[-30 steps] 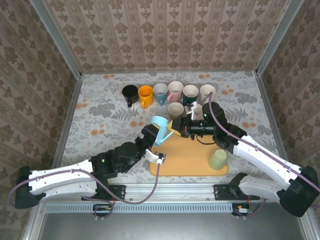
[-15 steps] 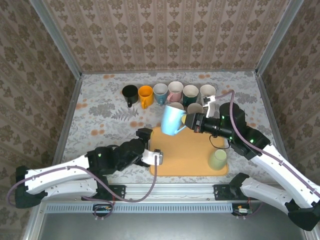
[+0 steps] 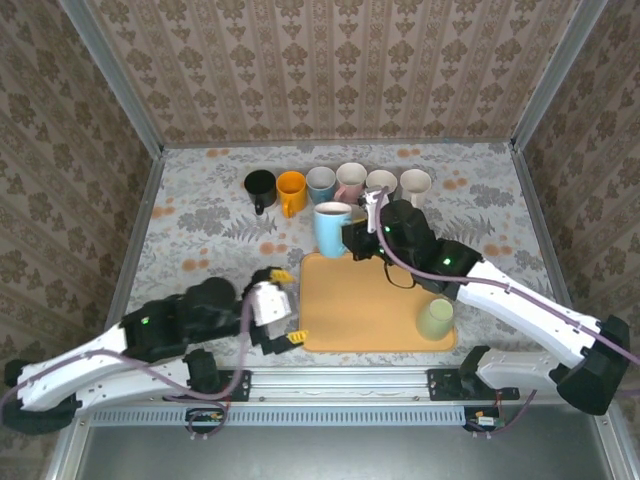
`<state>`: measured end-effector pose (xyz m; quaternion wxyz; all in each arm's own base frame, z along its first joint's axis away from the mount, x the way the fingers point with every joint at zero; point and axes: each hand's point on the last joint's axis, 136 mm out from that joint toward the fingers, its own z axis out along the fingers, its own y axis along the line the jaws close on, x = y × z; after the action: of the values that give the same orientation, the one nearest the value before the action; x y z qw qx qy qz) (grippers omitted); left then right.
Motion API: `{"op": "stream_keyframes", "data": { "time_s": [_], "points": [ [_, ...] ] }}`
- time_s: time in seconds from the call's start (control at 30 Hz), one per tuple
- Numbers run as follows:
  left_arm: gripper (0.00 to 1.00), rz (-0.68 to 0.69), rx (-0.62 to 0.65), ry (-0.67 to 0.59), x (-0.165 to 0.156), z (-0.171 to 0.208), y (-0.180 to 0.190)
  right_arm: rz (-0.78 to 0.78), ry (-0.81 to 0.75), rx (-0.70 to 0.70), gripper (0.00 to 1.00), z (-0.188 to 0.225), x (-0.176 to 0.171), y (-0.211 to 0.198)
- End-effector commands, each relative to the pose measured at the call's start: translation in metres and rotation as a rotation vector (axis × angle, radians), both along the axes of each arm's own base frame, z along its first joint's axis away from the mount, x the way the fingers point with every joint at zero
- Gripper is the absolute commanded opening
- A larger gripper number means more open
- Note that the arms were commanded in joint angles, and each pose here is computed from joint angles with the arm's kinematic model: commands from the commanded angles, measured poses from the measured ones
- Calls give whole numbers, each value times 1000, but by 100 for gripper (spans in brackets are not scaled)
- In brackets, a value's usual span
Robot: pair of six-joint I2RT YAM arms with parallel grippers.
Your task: Turn the mug right side up
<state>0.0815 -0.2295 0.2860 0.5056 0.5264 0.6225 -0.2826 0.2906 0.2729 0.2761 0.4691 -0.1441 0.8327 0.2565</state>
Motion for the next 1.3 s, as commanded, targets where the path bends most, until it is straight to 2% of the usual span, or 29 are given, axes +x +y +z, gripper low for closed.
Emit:
{"op": "stream_keyframes", "data": {
  "time_s": [0.0,0.17,0.23,0.43,0.67,0.9,1.27],
  "points": [
    [100,229,-185,22,34,23,11,-18,-181,15,0,25,21,20],
    [100,552,-128,-126,79,20,50,-54,-293,-23,0,15,33,46],
    [100,598,-120,-133,85,18,56,-89,-300,-38,0,2,42,54],
    [100,589,-142,-84,88,14,59,-227,-326,-91,0,-38,70,60],
    [100,594,-187,-43,90,14,65,-302,-327,-154,0,-86,92,69],
    [100,577,-192,-23,90,12,62,-360,-375,-162,0,-114,103,67],
    [100,572,-184,-22,90,8,61,-479,-312,-206,0,-144,107,44]
  ]
}}
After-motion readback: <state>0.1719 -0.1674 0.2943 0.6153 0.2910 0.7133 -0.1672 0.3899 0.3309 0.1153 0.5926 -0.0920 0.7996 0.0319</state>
